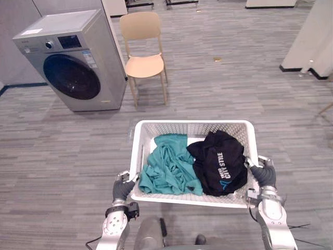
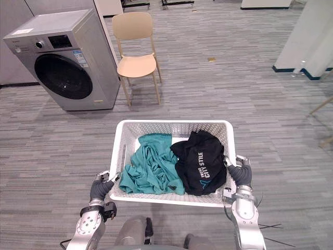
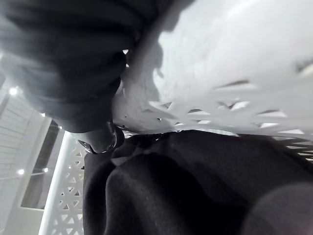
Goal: Pick up the laundry basket with both hands and put the clothes into the washing machine.
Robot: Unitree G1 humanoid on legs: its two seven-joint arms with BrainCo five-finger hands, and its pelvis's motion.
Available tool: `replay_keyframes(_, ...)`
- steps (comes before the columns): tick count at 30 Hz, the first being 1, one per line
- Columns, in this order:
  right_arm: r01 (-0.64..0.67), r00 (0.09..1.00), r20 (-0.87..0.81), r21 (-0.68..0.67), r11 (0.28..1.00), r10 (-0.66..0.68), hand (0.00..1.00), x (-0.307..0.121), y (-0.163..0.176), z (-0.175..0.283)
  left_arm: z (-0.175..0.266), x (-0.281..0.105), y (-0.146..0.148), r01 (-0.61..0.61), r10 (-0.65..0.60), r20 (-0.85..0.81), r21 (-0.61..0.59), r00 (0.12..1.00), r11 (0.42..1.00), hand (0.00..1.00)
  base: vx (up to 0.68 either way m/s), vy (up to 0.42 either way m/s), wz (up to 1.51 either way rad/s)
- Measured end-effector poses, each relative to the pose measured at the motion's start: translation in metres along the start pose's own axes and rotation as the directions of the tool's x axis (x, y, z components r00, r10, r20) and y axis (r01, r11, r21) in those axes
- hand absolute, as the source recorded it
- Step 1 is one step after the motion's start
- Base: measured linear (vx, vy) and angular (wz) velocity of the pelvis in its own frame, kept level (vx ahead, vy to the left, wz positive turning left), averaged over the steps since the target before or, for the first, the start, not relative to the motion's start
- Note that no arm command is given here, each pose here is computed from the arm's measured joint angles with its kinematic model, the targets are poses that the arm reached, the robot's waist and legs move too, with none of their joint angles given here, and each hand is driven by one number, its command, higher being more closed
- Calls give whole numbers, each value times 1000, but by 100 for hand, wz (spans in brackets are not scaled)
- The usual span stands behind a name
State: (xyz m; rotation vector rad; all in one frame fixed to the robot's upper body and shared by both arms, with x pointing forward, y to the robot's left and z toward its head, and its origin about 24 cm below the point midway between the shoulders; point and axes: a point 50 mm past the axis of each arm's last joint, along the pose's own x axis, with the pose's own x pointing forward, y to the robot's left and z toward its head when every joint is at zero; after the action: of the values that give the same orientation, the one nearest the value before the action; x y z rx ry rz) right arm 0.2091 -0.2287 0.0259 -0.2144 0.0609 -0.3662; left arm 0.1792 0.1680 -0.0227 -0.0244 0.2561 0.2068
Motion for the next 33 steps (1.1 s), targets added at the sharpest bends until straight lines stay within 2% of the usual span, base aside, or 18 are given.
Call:
replay_keyframes(8, -18, 997, -80, -19, 1000, 16, 100, 7, 4, -19, -1, -5, 0, -8, 8, -19, -14, 1000, 1000, 100, 678, 241, -1)
replay_keyframes(12, -18, 984, -178, 7, 1000, 19, 100, -10, 8, -41, -4, -5, 7, -4, 5, -40, 32, 999, 999, 100, 671, 224, 51)
replay_keyframes(20, 17, 977, -215, 47, 999, -7, 100, -26, 4, -48, -2, 0, 7, 38, -36, -32, 83, 999, 996, 100, 578, -31, 69)
replay_keyframes(25, 19, 977, -215, 31, 999, -12, 100, -28, -3, -47, -7, 0, -1, 40, -37, -53, 53, 998, 998, 100, 599, -190, 46)
replay_keyframes(28, 13, 989, -150, 44, 999, -6, 100, -35, -6, -28, -14, -10, 4, 20, -17, -81, 36, 997, 999, 100, 648, -89, -6)
replay_keyframes(33, 24, 994, -105, 50, 998, -18, 100, -32, -8, -19, -5, -9, 3, 28, -28, -43, 11, 999, 1000, 100, 476, 37, -12)
